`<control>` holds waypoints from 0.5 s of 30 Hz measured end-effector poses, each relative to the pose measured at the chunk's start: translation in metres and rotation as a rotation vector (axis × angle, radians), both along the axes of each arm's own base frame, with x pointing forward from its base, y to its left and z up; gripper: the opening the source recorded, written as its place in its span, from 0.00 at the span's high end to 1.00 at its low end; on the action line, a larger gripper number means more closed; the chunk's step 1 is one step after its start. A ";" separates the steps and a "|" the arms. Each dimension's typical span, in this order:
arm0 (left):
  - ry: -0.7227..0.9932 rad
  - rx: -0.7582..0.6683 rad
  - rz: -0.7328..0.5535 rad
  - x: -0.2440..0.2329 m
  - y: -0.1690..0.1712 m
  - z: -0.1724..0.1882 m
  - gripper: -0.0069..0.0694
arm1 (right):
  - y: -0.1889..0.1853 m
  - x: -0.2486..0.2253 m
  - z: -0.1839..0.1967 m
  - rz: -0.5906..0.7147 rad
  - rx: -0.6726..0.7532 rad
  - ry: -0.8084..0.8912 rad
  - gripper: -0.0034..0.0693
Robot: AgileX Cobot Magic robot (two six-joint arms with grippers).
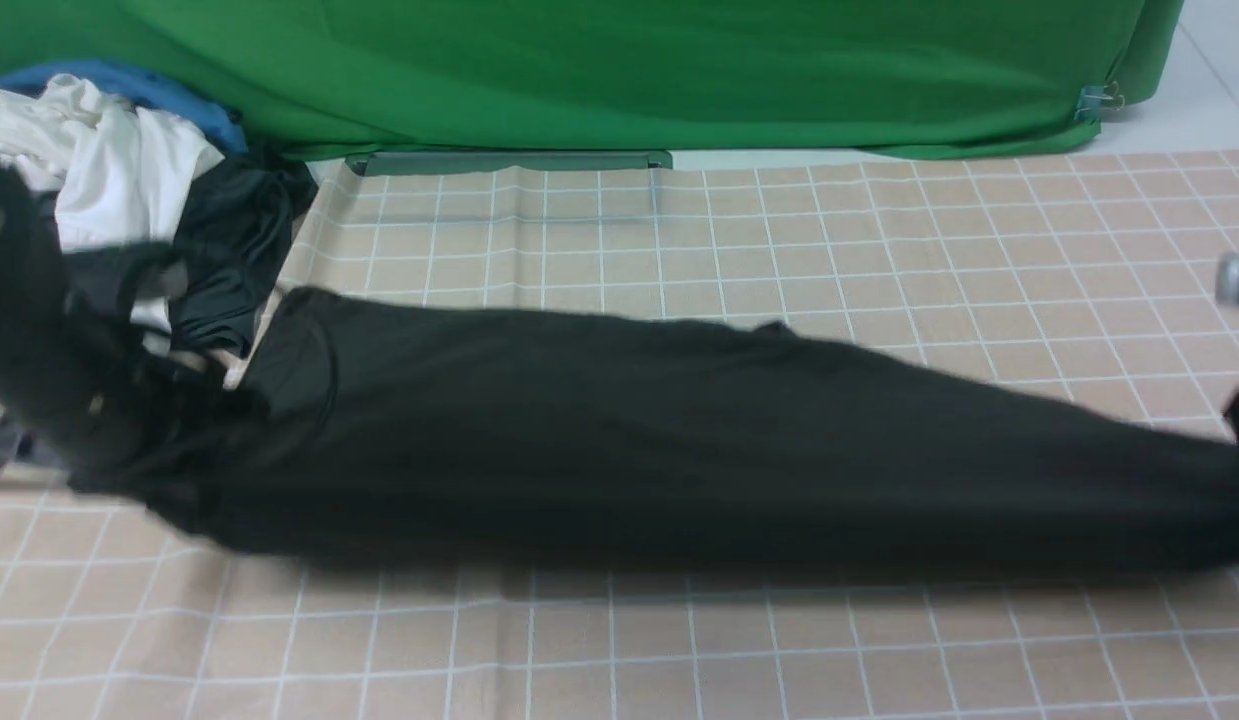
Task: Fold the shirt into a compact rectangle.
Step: 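Pull the folded dark garment lengthwise by its ends to straighten it flat on the table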
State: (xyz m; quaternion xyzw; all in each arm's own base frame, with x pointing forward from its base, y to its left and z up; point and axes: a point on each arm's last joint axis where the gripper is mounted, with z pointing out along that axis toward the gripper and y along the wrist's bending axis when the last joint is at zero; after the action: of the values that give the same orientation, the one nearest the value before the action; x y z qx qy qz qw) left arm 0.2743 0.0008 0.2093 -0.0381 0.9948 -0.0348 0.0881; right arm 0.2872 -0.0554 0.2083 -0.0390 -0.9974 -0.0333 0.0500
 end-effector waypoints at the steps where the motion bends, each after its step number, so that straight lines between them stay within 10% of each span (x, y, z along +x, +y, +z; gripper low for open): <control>1: 0.029 -0.001 0.002 -0.012 0.000 -0.005 0.79 | 0.002 -0.012 -0.004 -0.006 -0.001 0.017 0.86; 9: 0.038 -0.012 0.022 -0.062 -0.001 -0.003 0.79 | 0.013 -0.070 -0.029 -0.033 -0.010 0.085 0.81; 15: -0.009 -0.010 0.021 -0.067 -0.001 0.008 0.66 | 0.012 -0.074 -0.028 -0.038 -0.026 0.103 0.51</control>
State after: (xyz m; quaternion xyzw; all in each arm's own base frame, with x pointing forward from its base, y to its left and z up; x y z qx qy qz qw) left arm 0.2069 -0.0007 0.2168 -0.0490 0.9937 -0.0391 0.0925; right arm 0.2134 -0.0437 0.1801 -0.0604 -0.9930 -0.0193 0.0999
